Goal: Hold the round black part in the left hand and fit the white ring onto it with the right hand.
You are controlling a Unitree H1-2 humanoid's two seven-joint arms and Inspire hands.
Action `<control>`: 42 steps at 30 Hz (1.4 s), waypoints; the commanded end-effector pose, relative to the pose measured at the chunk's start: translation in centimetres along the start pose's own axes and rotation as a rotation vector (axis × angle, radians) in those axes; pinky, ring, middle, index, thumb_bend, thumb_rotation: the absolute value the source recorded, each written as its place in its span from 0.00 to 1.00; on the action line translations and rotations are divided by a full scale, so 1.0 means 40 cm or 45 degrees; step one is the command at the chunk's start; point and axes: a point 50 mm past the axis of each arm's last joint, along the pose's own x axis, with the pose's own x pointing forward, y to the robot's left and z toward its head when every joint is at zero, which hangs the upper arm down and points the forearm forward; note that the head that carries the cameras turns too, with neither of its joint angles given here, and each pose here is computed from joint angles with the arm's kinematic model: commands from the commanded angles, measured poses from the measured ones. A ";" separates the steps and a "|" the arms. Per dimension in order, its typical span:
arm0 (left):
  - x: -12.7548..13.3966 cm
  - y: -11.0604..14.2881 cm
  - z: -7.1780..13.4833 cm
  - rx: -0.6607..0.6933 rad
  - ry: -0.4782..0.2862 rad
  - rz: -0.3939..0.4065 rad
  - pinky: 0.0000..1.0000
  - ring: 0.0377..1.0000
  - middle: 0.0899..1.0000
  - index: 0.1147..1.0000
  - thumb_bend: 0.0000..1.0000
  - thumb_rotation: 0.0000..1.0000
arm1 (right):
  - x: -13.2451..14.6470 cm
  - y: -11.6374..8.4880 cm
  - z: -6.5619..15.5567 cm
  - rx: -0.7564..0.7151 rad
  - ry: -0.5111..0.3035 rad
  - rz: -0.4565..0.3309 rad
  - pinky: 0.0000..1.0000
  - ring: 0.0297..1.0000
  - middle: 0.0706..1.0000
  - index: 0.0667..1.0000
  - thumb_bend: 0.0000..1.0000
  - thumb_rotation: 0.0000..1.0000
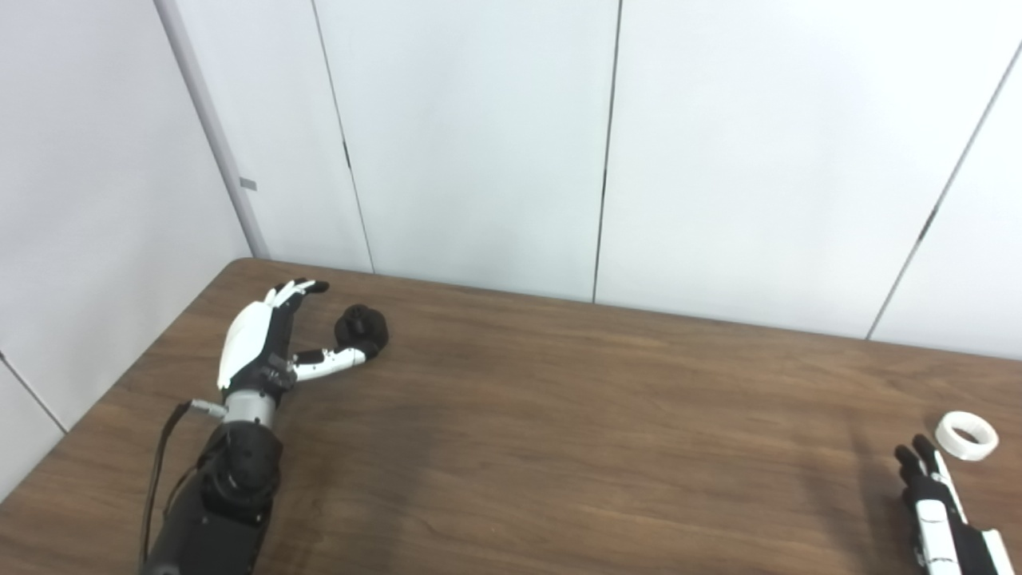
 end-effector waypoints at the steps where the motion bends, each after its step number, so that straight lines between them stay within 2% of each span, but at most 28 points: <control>1: 0.062 0.047 0.047 0.033 -0.058 0.069 1.00 1.00 0.94 0.82 1.00 0.34 | -0.001 0.005 0.019 -0.007 -0.046 0.001 1.00 0.97 0.94 1.00 0.34 1.00; 9: 0.119 0.019 0.057 0.140 0.019 -0.061 1.00 1.00 0.97 0.84 1.00 0.39 | -0.007 0.005 0.018 -0.003 -0.045 0.002 1.00 0.96 0.95 1.00 0.37 1.00; 19: 0.171 -0.014 0.054 0.272 0.088 -0.148 1.00 1.00 1.00 0.85 1.00 0.41 | -0.009 0.008 0.021 0.011 -0.052 0.005 1.00 0.97 0.95 1.00 0.36 1.00; 26: 0.202 -0.023 0.061 0.368 0.097 -0.156 1.00 1.00 1.00 0.84 1.00 0.42 | -0.009 0.008 0.016 -0.022 -0.054 0.009 1.00 0.96 0.94 0.99 0.36 1.00; 42: 0.218 -0.023 0.047 0.374 0.132 -0.137 1.00 1.00 0.98 0.82 1.00 0.38 | -0.008 0.006 -0.001 0.001 -0.051 0.023 1.00 0.96 0.95 1.00 0.39 1.00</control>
